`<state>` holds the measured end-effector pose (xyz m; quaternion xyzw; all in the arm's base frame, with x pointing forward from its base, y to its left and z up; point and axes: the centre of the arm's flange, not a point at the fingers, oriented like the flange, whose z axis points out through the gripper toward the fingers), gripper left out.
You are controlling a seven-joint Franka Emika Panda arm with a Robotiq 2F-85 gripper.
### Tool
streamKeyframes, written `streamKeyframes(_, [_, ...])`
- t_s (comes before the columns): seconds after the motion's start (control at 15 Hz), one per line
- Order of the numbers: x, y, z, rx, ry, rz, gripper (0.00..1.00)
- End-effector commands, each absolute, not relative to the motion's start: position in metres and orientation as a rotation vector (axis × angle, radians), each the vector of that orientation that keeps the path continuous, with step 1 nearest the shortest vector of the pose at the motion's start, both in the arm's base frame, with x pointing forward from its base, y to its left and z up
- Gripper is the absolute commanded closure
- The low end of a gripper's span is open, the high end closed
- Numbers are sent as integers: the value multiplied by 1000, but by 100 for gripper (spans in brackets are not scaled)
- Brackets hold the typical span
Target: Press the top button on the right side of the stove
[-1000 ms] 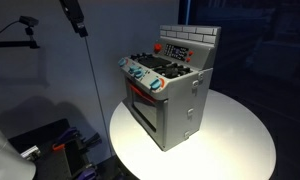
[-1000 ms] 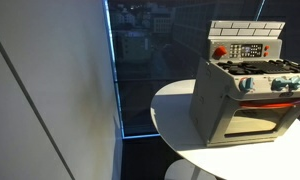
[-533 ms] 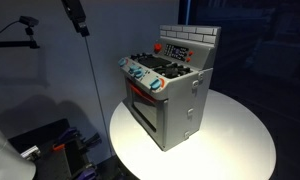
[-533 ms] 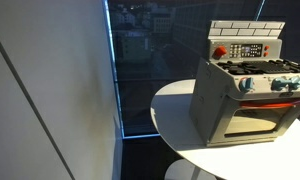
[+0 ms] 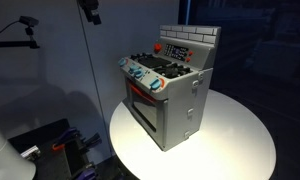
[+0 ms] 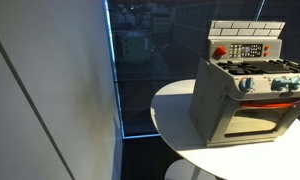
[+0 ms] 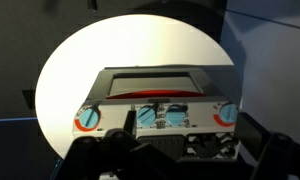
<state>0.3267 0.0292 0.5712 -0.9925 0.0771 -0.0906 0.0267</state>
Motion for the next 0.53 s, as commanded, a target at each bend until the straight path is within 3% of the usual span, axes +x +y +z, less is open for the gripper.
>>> streamKeyframes(0.0, [366, 25, 592, -3066, 347, -296, 0])
streamKeyframes(0.47, [425, -1, 589, -3076, 506, -388, 0])
